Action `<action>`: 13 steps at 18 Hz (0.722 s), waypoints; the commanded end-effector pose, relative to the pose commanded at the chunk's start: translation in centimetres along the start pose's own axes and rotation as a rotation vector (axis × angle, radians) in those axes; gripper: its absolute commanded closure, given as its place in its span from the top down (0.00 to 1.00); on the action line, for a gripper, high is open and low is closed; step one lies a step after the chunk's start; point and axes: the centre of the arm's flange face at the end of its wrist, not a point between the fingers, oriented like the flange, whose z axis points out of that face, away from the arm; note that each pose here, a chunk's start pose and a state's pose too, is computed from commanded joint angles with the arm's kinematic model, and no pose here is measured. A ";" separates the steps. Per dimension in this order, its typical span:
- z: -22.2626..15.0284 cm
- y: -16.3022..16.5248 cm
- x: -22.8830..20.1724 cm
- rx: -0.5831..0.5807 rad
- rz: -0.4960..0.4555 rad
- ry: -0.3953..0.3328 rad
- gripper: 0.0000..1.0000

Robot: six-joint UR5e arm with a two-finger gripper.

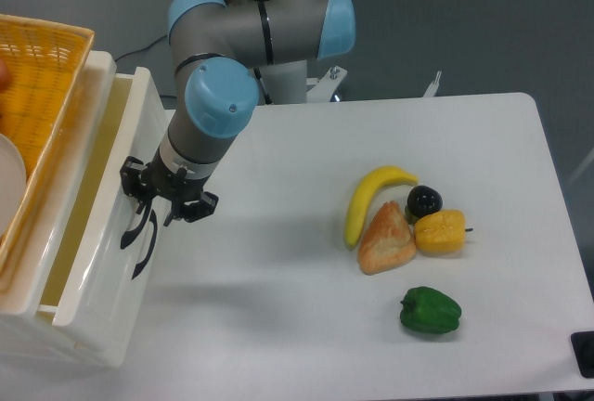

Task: Slide the top white drawer open
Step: 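Pull the handle outward, sliding the upper drawer open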

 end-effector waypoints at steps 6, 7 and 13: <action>0.0 0.0 -0.1 -0.001 -0.002 0.000 0.27; 0.0 0.0 -0.1 -0.001 -0.002 0.000 0.25; -0.2 0.0 -0.5 0.007 -0.009 0.007 0.22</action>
